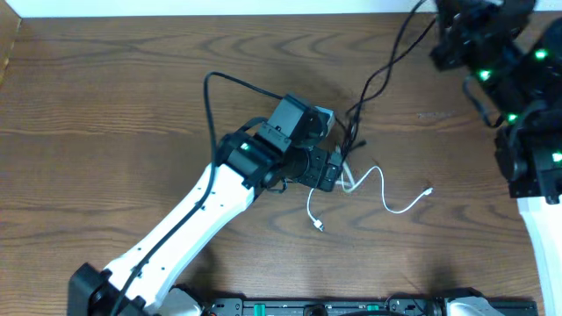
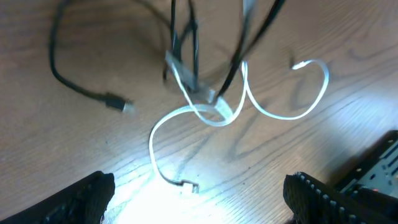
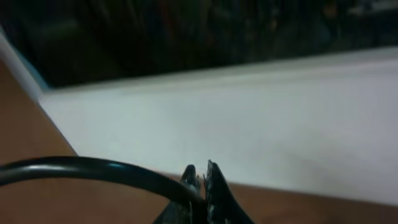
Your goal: Untangle cables
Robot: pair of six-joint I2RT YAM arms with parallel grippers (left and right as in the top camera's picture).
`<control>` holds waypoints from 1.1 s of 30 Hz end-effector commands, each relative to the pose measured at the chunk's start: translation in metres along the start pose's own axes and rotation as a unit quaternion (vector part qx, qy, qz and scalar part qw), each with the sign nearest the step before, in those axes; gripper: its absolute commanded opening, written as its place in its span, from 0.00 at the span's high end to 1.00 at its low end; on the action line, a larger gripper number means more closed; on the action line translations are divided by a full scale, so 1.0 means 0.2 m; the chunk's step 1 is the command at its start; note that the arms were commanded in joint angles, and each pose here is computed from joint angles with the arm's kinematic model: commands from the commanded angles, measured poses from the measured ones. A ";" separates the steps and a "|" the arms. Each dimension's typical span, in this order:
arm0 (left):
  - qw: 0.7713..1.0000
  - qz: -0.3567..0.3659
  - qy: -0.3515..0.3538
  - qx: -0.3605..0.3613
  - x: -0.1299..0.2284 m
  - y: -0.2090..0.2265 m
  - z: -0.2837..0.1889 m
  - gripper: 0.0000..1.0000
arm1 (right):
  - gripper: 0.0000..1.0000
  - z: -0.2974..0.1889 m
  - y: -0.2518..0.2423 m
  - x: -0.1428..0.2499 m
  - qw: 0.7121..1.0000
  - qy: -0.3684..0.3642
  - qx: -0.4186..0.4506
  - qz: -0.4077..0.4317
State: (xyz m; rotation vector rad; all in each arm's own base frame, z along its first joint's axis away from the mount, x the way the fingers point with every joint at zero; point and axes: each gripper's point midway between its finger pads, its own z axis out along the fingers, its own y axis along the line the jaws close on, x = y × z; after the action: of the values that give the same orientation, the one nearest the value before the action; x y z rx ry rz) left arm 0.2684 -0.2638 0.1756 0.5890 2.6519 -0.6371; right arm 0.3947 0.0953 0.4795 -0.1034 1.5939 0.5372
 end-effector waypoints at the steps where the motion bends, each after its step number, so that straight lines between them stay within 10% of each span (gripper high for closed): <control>1: 1.000 0.004 0.004 -0.003 -0.01 0.01 0.05 0.08 | 0.99 -0.10 0.17 -0.13 0.994 -0.023 -0.099 0.033; 21: 0.995 0.013 -0.093 0.017 -0.27 -0.04 0.10 0.08 | 0.99 -0.15 0.31 -0.11 0.983 -0.002 -0.181 0.031; 33: 0.999 0.002 -0.051 0.002 -0.16 0.00 0.11 0.08 | 0.99 -0.12 -0.24 0.22 0.988 0.095 0.118 0.017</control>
State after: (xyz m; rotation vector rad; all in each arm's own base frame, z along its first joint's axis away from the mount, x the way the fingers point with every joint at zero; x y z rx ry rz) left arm 0.3067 -0.2899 0.1809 0.5587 2.5020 -0.6809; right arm 0.3704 0.1037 0.4435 -0.1148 1.7797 0.6902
